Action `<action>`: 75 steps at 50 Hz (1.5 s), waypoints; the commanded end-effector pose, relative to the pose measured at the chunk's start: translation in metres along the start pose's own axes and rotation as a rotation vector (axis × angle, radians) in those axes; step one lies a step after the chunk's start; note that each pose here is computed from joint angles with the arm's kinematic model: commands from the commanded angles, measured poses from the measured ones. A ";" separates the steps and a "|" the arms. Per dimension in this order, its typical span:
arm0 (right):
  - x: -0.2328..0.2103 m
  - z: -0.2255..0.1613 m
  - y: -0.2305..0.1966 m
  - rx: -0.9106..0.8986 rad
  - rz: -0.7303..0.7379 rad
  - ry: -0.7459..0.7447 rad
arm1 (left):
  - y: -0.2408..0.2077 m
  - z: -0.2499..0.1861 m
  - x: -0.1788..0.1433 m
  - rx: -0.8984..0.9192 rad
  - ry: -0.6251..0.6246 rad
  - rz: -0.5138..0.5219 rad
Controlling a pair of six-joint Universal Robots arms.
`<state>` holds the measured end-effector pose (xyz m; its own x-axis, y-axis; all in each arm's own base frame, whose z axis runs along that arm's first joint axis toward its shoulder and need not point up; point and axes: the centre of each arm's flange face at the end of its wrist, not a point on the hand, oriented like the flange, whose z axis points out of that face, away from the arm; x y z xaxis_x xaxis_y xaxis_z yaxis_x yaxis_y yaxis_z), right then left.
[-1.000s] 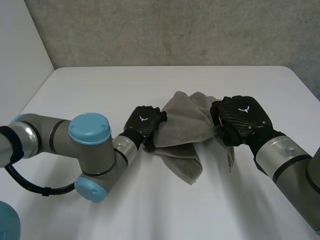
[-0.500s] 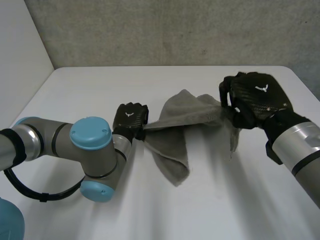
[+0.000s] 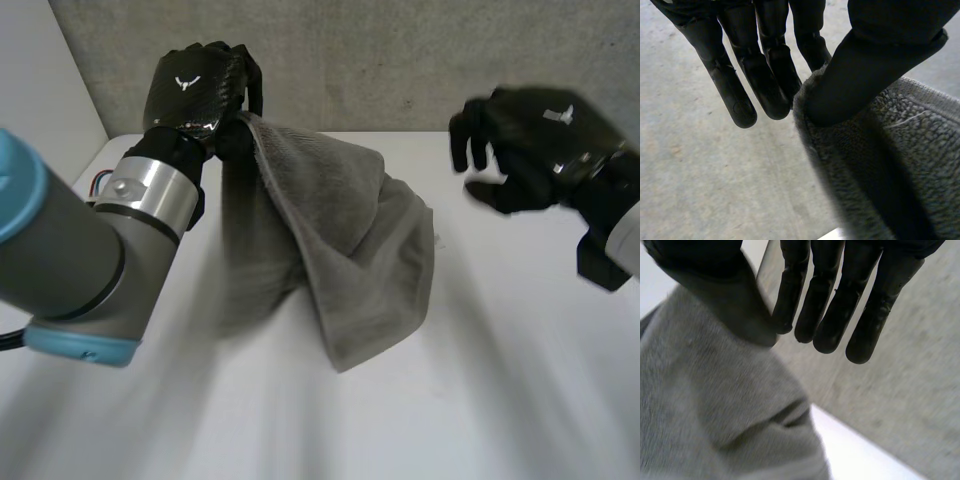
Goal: Fold the towel.
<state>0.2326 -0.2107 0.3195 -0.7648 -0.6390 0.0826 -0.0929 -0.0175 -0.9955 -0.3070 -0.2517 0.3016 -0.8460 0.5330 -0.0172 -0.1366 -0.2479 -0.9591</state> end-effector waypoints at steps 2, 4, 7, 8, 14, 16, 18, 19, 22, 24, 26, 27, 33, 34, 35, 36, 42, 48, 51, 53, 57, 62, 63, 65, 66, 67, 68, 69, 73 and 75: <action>-0.009 0.014 0.084 -0.202 0.070 -0.043 | 0.033 -0.025 0.009 -0.126 0.059 -0.004; -0.013 0.020 0.114 -0.259 0.099 -0.032 | 0.039 -0.028 0.010 -0.146 0.063 -0.004; -0.016 0.023 0.136 -0.309 0.137 -0.014 | 0.042 -0.031 0.011 -0.163 0.066 0.018; -0.016 0.023 0.136 -0.309 0.138 -0.014 | 0.042 -0.031 0.011 -0.163 0.066 0.018; -0.030 0.027 0.145 -0.315 0.223 -0.027 | 0.042 -0.040 0.020 -0.172 0.098 0.115; -0.038 0.028 0.145 -0.311 0.236 -0.049 | 0.038 -0.043 0.024 -0.159 0.110 0.139; -0.051 0.033 0.145 -0.297 0.259 -0.085 | 0.032 -0.045 0.028 -0.143 0.121 0.155; -0.051 0.033 0.145 -0.297 0.259 -0.086 | 0.026 -0.047 0.029 -0.125 0.124 0.168; -0.065 0.040 0.142 -0.274 0.267 -0.116 | 0.013 -0.048 0.031 -0.089 0.126 0.174; -0.070 0.044 0.142 -0.265 0.264 -0.123 | 0.008 -0.048 0.031 -0.075 0.125 0.174; -0.080 0.053 0.148 -0.272 0.245 -0.124 | 0.004 -0.048 0.031 -0.061 0.121 0.174; -0.080 0.053 0.148 -0.272 0.245 -0.124 | -0.001 -0.048 0.030 -0.050 0.113 0.174; -0.101 0.063 0.173 -0.330 0.229 -0.133 | -0.011 -0.045 0.025 -0.024 0.055 0.175; -0.105 0.064 0.178 -0.341 0.226 -0.139 | -0.012 -0.044 0.024 -0.020 0.050 0.175; -0.105 0.064 0.178 -0.341 0.226 -0.139 | -0.012 -0.044 0.024 -0.020 0.050 0.175; -0.107 0.066 0.181 -0.341 0.224 -0.139 | -0.011 -0.044 0.024 -0.022 0.047 0.176; -0.110 0.077 0.189 -0.320 0.216 -0.138 | -0.010 -0.044 0.021 -0.027 0.040 0.176; -0.109 0.084 0.183 -0.273 0.205 -0.111 | -0.008 -0.044 0.021 -0.032 0.041 0.175; -0.105 0.084 0.173 -0.251 0.200 -0.100 | -0.005 -0.044 0.019 -0.040 0.036 0.180; -0.099 0.076 0.133 -0.171 0.164 -0.102 | -0.002 -0.043 0.012 -0.052 0.018 0.189; -0.084 0.064 0.091 -0.118 0.076 -0.101 | 0.003 -0.042 0.002 -0.072 -0.008 0.199; -0.035 0.046 0.053 -0.167 -0.090 -0.058 | 0.012 -0.044 -0.003 -0.104 -0.010 0.202; -0.025 0.039 0.046 -0.203 -0.141 -0.067 | 0.017 -0.047 -0.003 -0.118 -0.008 0.202; -0.017 0.032 0.041 -0.246 -0.187 -0.080 | 0.021 -0.049 -0.003 -0.134 -0.010 0.202; -0.011 0.025 0.039 -0.289 -0.226 -0.093 | 0.026 -0.052 -0.003 -0.150 -0.006 0.202; -0.011 0.025 0.039 -0.289 -0.226 -0.093 | 0.026 -0.053 -0.003 -0.150 -0.006 0.202; -0.003 0.020 0.040 -0.342 -0.255 -0.097 | 0.032 -0.055 -0.003 -0.172 -0.005 0.201; 0.003 0.015 0.044 -0.403 -0.274 -0.105 | 0.039 -0.058 -0.003 -0.196 -0.002 0.202; 0.006 0.006 0.052 -0.501 -0.308 -0.148 | 0.057 -0.063 -0.002 -0.256 0.008 0.204; 0.004 0.007 0.060 -0.548 -0.316 -0.186 | 0.067 -0.065 -0.001 -0.287 0.016 0.210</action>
<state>0.2358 -0.2227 0.2753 -0.6025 -0.7323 0.3173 -0.5441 0.0860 -0.8346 -0.2802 -0.2170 0.2449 -0.8455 0.4889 -0.2149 0.1429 -0.1806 -0.9731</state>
